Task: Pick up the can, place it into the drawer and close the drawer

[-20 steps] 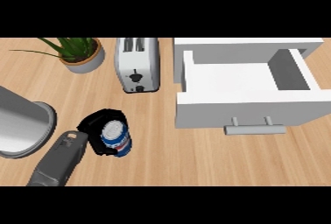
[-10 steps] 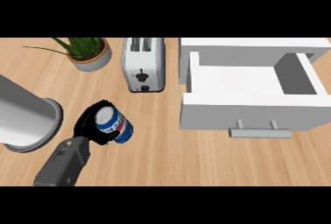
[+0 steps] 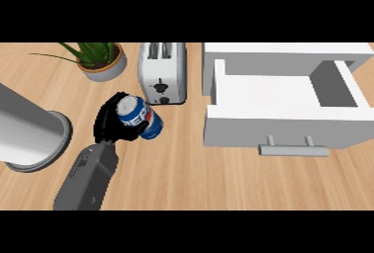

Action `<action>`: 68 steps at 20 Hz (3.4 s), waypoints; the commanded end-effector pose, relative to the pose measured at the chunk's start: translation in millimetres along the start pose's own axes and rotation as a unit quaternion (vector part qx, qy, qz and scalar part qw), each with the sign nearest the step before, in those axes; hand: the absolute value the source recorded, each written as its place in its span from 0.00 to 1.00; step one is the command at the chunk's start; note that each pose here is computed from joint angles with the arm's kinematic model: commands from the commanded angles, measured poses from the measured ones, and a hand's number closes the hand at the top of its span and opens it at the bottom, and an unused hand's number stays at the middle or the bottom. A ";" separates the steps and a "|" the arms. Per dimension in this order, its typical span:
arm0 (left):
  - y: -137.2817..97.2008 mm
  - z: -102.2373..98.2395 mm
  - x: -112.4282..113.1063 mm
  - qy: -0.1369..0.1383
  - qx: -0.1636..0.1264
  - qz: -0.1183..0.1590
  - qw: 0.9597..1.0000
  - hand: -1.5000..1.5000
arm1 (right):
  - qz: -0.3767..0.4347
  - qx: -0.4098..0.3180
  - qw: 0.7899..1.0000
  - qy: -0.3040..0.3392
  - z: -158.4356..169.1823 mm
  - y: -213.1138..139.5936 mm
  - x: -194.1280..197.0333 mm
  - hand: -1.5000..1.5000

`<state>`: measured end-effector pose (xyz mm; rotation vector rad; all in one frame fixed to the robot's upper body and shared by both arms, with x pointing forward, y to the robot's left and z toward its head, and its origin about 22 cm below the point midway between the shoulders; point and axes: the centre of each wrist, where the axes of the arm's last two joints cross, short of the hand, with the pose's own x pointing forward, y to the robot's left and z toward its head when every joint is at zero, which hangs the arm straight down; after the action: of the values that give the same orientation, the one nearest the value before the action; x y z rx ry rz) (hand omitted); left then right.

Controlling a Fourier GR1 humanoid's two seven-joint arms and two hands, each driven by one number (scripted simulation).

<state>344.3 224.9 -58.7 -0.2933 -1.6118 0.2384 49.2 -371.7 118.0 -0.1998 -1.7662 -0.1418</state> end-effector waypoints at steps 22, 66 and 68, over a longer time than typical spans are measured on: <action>-175.4 -30.1 167.5 -0.049 -0.016 -0.054 0.997 1.00 | -0.009 0.013 1.000 -0.001 -8.0 -11.4 -8.4 0.00; -307.1 -98.3 158.1 -0.003 -0.006 -0.132 0.991 1.00 | -0.022 0.028 0.999 -0.016 -31.8 12.7 -2.1 0.00; -313.5 -94.2 157.7 -0.019 0.004 -0.143 0.989 1.00 | -0.010 0.045 0.999 -0.020 -43.3 21.2 5.6 0.00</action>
<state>416.8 -16.6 197.0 -0.0880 -1.6583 0.0313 87.4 -361.9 126.5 -0.1187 -1.8042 -0.1096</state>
